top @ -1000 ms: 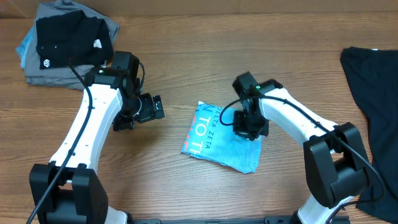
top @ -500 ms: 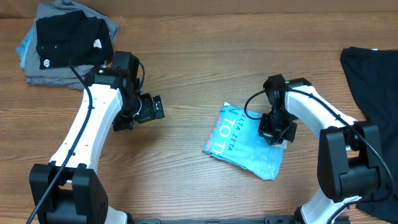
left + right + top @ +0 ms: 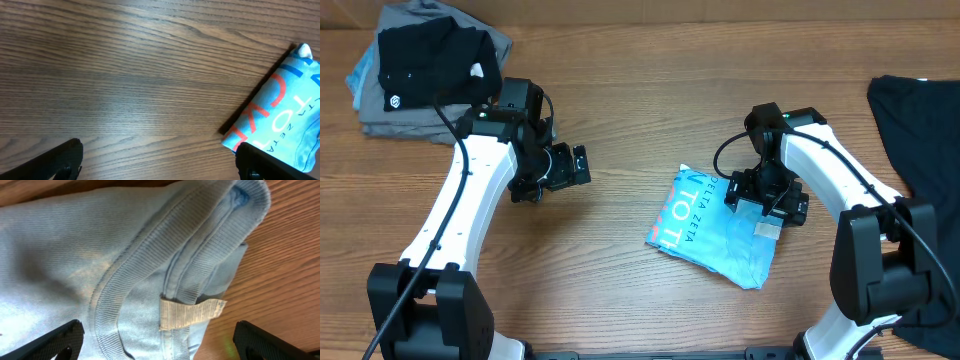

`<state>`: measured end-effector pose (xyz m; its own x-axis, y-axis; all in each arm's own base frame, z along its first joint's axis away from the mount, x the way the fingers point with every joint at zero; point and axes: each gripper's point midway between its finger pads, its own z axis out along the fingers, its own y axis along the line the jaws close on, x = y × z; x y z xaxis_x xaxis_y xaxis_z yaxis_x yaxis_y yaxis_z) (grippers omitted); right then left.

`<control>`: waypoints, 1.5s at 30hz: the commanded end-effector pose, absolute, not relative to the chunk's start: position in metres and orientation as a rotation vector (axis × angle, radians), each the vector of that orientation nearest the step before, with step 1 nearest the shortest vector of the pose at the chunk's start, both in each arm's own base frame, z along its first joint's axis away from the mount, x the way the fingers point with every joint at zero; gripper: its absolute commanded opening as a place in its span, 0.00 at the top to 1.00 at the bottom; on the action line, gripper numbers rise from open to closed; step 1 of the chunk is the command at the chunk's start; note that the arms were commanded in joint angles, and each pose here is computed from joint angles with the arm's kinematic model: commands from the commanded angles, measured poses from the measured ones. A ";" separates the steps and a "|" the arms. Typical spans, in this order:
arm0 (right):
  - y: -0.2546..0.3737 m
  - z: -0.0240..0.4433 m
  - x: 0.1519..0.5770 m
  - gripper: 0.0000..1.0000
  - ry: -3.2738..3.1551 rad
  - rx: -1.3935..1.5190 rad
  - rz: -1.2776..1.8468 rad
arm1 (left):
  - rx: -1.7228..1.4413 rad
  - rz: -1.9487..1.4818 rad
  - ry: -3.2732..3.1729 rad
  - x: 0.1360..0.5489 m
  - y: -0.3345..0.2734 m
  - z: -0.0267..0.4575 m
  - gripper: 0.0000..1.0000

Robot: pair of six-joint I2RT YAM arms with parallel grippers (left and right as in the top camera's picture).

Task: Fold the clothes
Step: 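Release the bundle and raise the right gripper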

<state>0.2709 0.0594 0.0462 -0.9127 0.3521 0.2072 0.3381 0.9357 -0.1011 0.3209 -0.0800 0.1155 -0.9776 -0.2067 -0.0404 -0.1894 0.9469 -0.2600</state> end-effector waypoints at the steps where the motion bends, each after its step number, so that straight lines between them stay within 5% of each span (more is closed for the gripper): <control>1: 0.066 0.049 0.282 0.00 -2.903 -0.522 0.031 | -0.273 -0.419 3.038 0.320 -0.084 0.115 0.00; 20: 0.088 0.054 0.389 0.00 -3.311 -0.576 -0.244 | -0.271 -0.423 3.048 0.318 -0.085 0.115 0.00; 45: 0.089 0.055 0.395 0.00 -3.332 -0.578 -0.261 | -0.278 -0.418 3.070 0.312 -0.085 0.115 0.00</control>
